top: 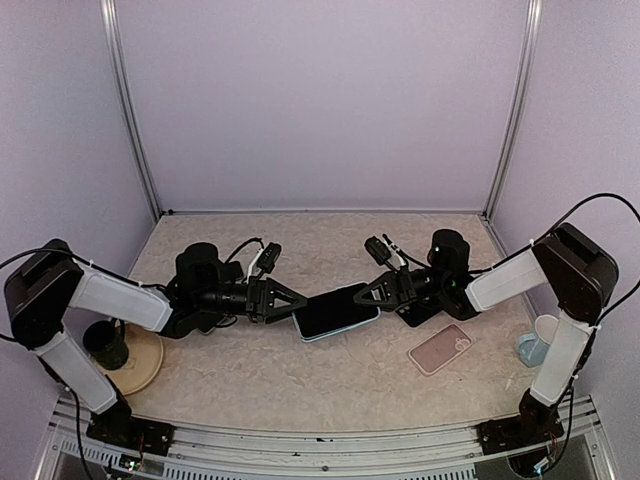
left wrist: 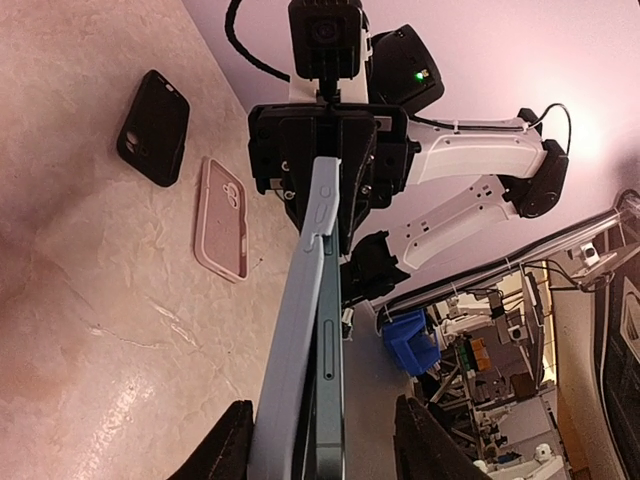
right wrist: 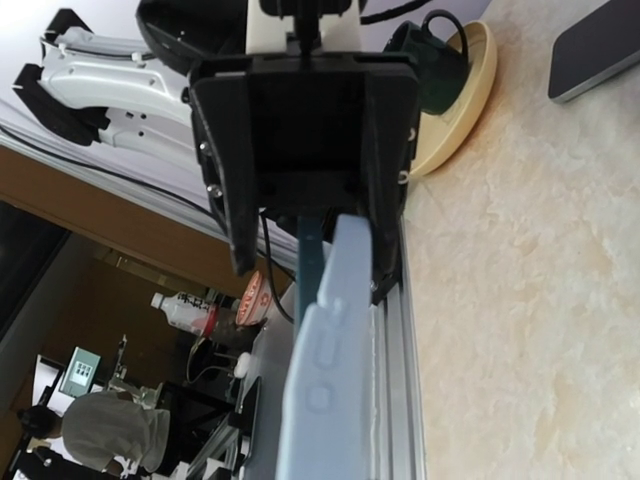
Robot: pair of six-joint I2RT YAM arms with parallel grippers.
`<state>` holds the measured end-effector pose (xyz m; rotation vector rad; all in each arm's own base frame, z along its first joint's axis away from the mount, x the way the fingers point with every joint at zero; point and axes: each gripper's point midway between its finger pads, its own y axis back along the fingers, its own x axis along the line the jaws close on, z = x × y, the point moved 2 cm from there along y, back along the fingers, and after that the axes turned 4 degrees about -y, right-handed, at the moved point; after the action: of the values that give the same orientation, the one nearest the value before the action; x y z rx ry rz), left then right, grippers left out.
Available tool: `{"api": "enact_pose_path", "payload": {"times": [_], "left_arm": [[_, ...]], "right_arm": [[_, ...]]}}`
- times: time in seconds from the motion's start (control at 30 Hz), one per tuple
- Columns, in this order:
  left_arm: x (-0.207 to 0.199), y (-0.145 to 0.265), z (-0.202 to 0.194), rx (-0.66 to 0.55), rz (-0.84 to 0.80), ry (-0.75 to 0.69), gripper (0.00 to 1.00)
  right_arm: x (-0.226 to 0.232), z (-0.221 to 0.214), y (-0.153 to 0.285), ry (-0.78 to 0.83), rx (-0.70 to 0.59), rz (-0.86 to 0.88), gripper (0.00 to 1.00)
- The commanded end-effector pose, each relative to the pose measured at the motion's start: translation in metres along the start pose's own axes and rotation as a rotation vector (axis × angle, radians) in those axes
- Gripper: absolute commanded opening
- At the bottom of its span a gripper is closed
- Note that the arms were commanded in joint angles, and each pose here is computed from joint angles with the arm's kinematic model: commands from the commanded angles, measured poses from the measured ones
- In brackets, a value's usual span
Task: Put the phone into the phone case
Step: Press the phone case against the phone.
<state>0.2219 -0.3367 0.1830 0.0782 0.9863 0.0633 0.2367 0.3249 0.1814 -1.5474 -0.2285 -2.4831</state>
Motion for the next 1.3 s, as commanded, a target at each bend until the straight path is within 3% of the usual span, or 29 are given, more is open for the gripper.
{"api": "enact_pose_path", "payload": {"times": [0.0, 0.4, 0.7, 1.03, 1.27], "left_arm": [[-0.015, -0.005, 0.003, 0.019, -0.078, -0.029, 0.44], [-0.011, -0.006, 0.002, 0.019, -0.087, -0.009, 0.0], [-0.01, -0.005, 0.003, 0.007, -0.083, -0.004, 0.0], [-0.003, -0.002, 0.008, -0.036, -0.021, -0.023, 0.0], [0.003, 0.004, 0.018, -0.081, 0.09, -0.056, 0.0]], "right_arm": [[0.016, 0.008, -0.003, 0.09, 0.0, 0.025, 0.0], [0.012, 0.015, -0.004, 0.11, -0.001, -0.021, 0.0], [0.006, 0.015, -0.004, 0.106, 0.005, -0.063, 0.0], [0.007, 0.009, -0.007, 0.083, 0.014, -0.054, 0.33], [0.006, 0.004, -0.012, 0.07, 0.021, -0.045, 0.35]]}}
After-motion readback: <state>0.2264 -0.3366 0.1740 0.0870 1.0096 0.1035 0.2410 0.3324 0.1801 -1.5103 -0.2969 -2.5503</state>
